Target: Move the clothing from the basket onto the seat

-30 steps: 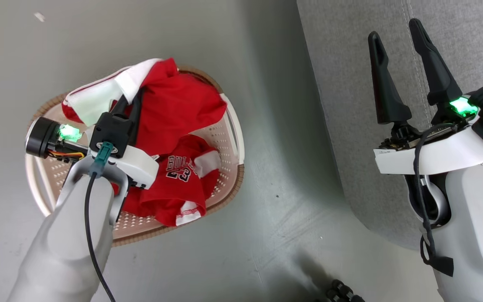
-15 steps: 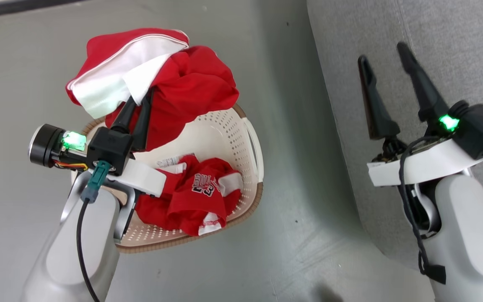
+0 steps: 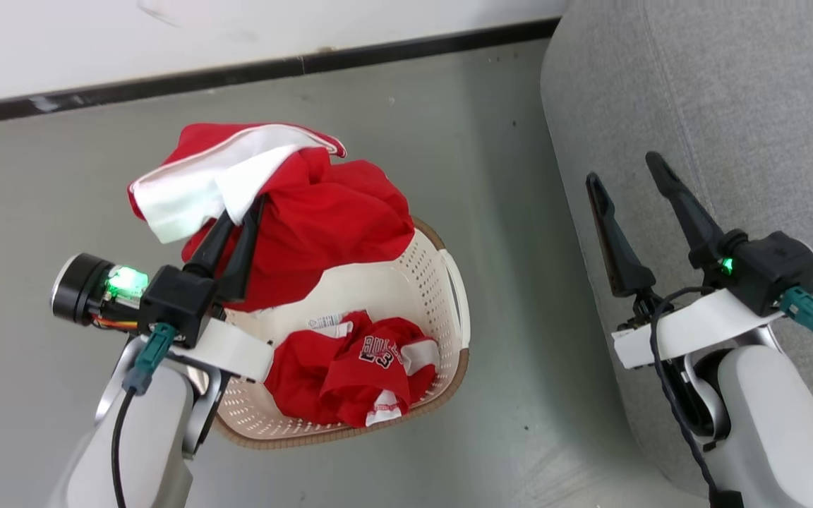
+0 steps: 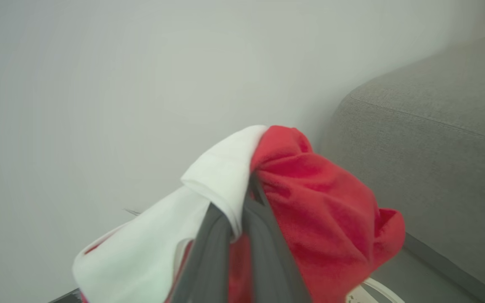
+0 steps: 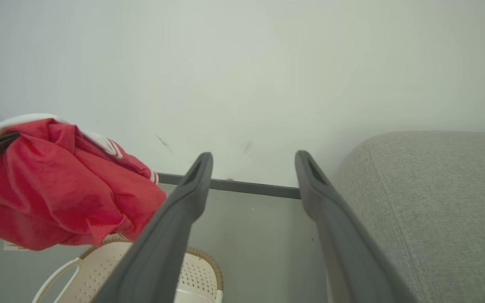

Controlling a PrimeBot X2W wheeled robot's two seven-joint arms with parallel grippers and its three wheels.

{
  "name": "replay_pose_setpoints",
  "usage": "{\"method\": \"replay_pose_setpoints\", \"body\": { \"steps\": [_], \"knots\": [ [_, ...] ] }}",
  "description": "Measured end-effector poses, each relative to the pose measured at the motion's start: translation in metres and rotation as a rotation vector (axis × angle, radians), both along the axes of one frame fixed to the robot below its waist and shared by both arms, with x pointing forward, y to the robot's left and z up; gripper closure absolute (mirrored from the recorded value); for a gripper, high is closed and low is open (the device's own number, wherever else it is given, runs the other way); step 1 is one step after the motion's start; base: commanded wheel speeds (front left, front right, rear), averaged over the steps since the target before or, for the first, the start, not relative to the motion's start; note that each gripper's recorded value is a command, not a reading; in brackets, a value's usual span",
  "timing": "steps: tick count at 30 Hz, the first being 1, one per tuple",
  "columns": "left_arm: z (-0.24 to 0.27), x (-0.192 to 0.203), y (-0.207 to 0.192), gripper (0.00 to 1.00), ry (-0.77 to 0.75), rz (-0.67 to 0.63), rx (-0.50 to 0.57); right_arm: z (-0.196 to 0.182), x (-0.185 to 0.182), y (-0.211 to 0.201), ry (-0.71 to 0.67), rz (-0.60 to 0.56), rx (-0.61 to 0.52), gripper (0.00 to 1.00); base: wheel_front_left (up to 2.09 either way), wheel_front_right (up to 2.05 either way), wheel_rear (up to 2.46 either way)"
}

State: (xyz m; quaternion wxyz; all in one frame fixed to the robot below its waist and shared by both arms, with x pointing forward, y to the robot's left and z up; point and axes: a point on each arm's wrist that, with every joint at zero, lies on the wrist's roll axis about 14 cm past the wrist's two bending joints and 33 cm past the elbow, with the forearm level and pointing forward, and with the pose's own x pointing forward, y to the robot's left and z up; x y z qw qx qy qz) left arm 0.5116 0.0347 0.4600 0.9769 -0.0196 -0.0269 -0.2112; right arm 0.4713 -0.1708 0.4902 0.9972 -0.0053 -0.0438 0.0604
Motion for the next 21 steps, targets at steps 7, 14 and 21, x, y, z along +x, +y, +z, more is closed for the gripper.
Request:
{"method": "replay_pose_setpoints", "body": {
  "steps": [7, 14, 21],
  "knots": [
    [0.018, -0.024, 0.018, 1.0, -0.014, 0.02, 0.005, 0.011, -0.016, 0.015, -0.012, 0.048, 0.004, 0.0, 0.0, 0.0, 0.0],
    [0.046, -0.045, 0.028, 1.0, -0.071, 0.017, 0.026, 0.023, -0.033, 0.039, -0.033, 0.135, -0.019, 0.0, 0.0, 0.0, 0.0],
    [0.072, -0.065, 0.03, 1.0, -0.115, 0.002, 0.029, 0.026, -0.055, 0.078, -0.037, 0.279, -0.057, 0.0, 0.0, 0.0, 0.0]
  ]
}}
